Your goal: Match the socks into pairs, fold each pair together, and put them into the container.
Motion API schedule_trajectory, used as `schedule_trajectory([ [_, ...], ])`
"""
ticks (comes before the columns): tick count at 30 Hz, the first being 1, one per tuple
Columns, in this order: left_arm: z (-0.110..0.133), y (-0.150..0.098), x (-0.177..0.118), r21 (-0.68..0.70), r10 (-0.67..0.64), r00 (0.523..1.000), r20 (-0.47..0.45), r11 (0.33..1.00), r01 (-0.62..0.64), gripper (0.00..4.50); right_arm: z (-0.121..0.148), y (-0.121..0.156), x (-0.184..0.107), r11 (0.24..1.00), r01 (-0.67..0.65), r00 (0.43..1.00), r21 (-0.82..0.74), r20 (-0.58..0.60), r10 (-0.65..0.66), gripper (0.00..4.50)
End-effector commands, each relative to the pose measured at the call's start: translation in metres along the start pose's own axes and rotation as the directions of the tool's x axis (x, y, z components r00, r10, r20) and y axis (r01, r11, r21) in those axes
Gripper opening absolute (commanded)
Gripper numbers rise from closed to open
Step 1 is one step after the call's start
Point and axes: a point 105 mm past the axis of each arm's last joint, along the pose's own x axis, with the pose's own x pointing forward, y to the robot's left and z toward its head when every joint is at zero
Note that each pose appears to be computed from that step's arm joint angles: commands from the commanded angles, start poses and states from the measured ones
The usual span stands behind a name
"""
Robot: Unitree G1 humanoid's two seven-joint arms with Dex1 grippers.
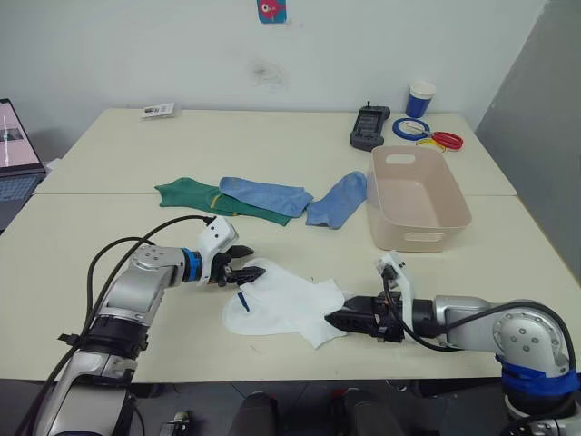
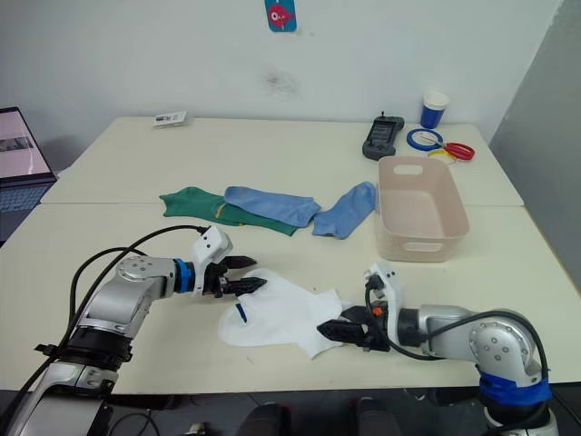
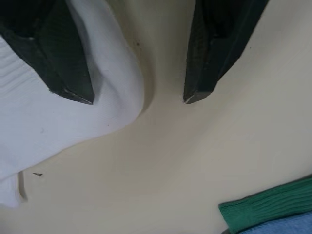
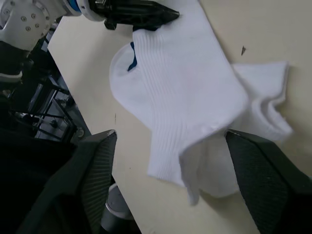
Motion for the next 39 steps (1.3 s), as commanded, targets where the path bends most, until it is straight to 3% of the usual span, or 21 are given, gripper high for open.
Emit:
schedule_trajectory([
  [1,0.010,-0.003,-0.001,0.030,-0.001,1.000,0.026,1.000,0.000,1.62,0.002,-0.003,0.000,1.000,0.027,1.000,-0.015,0.000,-0.027,2.43],
  [6,0.012,-0.004,-0.005,0.019,0.005,0.999,0.044,1.000,-0.006,0.01,-0.001,-0.006,0.001,0.998,0.047,0.999,-0.029,-0.015,-0.047,0.59],
  [8,0.013,-0.005,-0.007,0.012,0.010,0.999,0.053,1.000,-0.011,0.00,0.000,-0.006,0.001,0.998,0.050,0.999,-0.031,-0.006,-0.050,0.02],
  [15,0.018,-0.006,-0.022,-0.031,0.059,0.993,0.099,0.998,-0.056,0.00,0.009,-0.005,-0.006,0.997,0.035,0.999,-0.064,0.012,-0.034,0.02],
  [19,0.020,-0.011,-0.036,-0.073,0.107,0.984,0.140,0.993,-0.098,0.00,0.032,-0.001,-0.012,0.994,0.006,0.998,-0.113,0.064,0.001,0.02],
  [25,0.014,-0.025,-0.047,-0.144,0.138,0.981,0.134,0.983,-0.118,0.00,0.043,-0.014,-0.010,0.991,0.030,0.999,-0.129,0.048,-0.024,0.02],
  [31,0.009,-0.037,-0.048,-0.179,0.182,0.976,0.121,0.971,-0.159,0.00,0.043,-0.028,-0.005,0.989,0.043,0.999,-0.138,-0.003,-0.044,0.02],
  [39,0.000,-0.026,-0.039,-0.185,0.275,0.954,0.120,0.950,-0.250,0.00,0.051,-0.046,0.006,0.978,0.081,0.997,-0.193,0.000,-0.082,0.02],
])
